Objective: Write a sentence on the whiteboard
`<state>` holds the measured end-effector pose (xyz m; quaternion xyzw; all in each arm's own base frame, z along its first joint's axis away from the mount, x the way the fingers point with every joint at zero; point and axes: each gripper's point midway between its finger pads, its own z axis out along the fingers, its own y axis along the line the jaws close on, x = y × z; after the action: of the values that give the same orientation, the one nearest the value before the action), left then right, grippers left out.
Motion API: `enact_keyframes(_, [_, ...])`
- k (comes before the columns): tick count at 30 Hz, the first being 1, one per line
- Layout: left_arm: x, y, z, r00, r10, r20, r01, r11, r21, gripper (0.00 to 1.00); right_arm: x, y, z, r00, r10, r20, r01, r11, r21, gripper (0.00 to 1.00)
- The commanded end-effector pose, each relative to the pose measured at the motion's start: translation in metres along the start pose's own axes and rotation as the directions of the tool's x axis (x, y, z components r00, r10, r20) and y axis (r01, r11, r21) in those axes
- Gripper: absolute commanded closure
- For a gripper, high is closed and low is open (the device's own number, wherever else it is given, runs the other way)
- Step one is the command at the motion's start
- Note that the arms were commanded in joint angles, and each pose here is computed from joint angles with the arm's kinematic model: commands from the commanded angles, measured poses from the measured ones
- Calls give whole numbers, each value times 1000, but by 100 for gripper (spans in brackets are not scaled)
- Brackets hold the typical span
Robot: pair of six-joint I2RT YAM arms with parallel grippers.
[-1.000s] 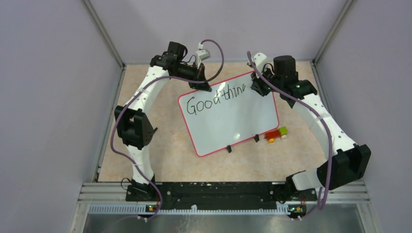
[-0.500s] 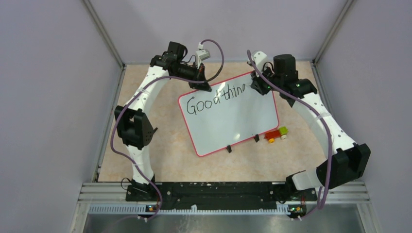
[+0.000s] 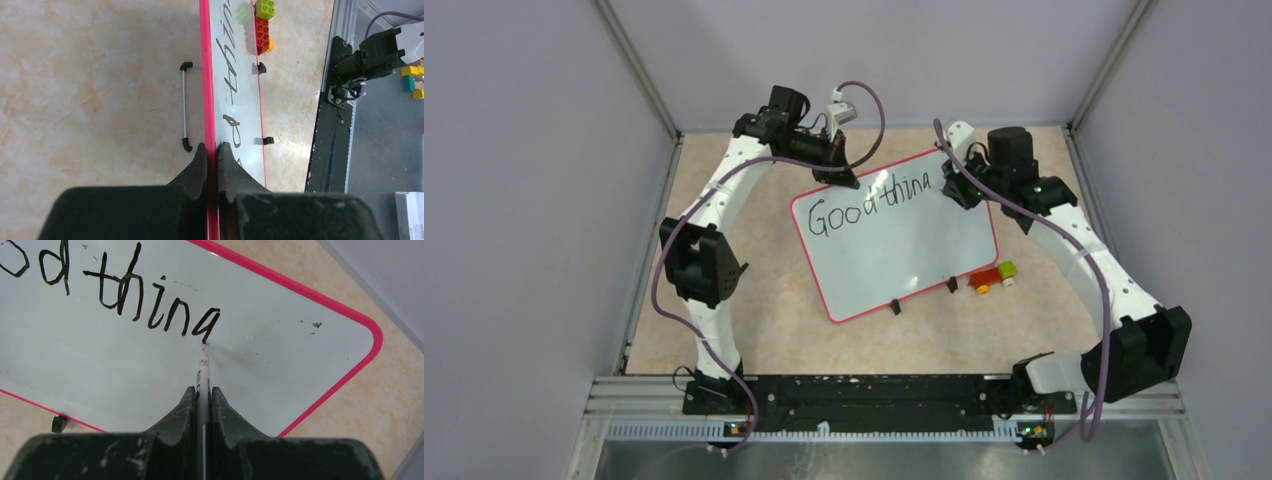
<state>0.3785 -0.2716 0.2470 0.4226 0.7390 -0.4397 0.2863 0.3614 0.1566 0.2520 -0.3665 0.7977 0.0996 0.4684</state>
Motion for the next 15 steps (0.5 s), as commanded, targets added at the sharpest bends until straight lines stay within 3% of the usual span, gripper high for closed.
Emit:
enact_keyframes(1, [9, 1, 10, 996, 77, -43, -77, 997, 1, 100, 13, 0, -1, 1000, 11, -11, -11, 1000, 14, 100])
enact_keyframes(7, [10, 1, 11, 996, 74, -43, -74, 997, 1, 100, 20, 12, 1, 999, 33, -15, -33, 999, -35, 100])
enact_keyframes(15, [10, 2, 11, 996, 74, -43, -74, 997, 3, 100, -9, 27, 1, 999, 21, 38, -18, 996, -83, 100])
